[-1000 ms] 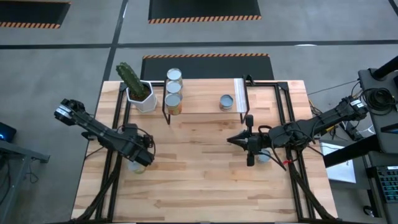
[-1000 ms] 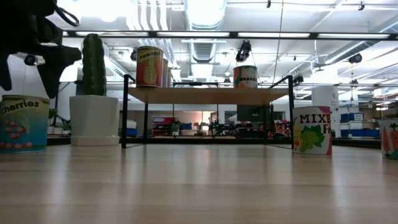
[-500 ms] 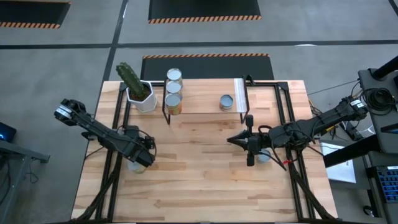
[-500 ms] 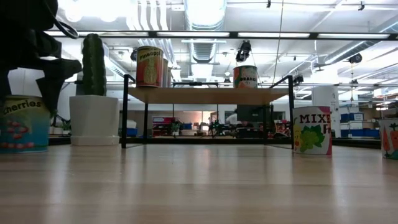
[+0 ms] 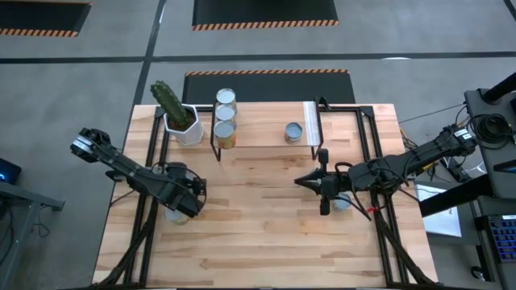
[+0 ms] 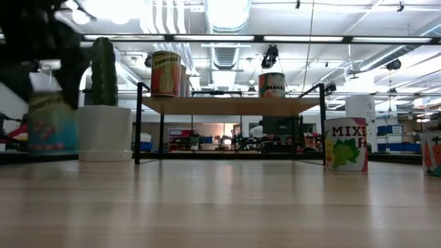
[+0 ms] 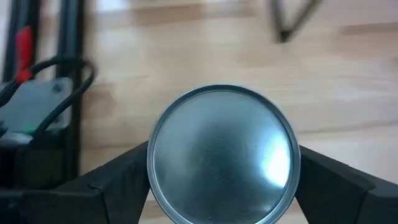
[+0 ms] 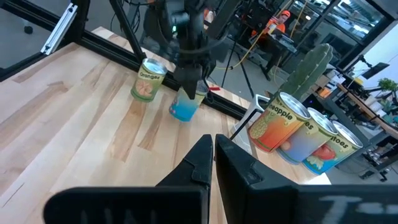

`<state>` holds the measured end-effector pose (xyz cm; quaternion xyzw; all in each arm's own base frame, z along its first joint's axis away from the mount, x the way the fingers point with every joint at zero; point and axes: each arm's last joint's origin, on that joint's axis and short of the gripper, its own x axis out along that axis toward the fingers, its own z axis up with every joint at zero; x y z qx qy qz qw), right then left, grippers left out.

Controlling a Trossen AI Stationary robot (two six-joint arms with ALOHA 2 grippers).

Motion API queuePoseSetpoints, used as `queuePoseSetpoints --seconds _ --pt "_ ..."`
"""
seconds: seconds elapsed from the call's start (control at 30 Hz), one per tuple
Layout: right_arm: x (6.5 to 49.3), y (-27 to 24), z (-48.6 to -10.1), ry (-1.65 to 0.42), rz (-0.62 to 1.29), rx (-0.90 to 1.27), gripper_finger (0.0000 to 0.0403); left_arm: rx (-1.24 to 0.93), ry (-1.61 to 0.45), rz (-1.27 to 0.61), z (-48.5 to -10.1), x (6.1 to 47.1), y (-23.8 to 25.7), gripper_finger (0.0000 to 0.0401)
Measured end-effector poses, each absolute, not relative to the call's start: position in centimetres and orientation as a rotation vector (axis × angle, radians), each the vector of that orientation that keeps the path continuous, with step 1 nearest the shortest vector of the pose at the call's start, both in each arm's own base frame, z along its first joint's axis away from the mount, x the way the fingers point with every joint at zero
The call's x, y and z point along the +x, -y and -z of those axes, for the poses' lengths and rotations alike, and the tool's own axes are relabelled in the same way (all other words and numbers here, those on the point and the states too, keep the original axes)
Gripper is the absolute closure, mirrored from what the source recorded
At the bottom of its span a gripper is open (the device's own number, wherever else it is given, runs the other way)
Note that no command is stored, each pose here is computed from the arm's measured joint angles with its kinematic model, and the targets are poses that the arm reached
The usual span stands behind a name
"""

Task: Pick and place cans onto a shelf
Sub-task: Put the canned cherries on the shelf

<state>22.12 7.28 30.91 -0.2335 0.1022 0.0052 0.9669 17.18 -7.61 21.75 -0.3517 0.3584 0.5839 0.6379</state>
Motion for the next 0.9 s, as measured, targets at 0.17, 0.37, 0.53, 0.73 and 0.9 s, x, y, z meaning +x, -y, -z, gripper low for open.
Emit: queuePoseSetpoints --seconds 0.17,0.37,0.53,0.73,0.9 --pt "22.1 -7.2 -30.9 -0.212 0.015 -0.473 0.0394 -0.701 -0.776 -1.164 -24.9 19.6 8.8 0.0083" --pt "22.1 -7.2 -30.9 -0.218 0.023 -0.471 0.0394 -0.475 -0.765 -0.971 -28.3 24.1 10.9 0.0087" --pt "22.1 -7.2 -30.8 -0.224 0.022 -0.469 0.0394 -0.314 -0.790 -0.901 -28.4 27.2 12.8 0.0087" --pt "22.1 -7.2 -30.8 -0.228 0.021 -0.471 0.0394 -0.182 -0.795 -0.857 -28.3 30.1 14.2 0.0087" --pt "22.1 -7.2 -30.8 -0.227 0.021 -0.468 0.0394 -0.095 -0.691 -0.887 -28.7 30.8 14.2 0.0088"
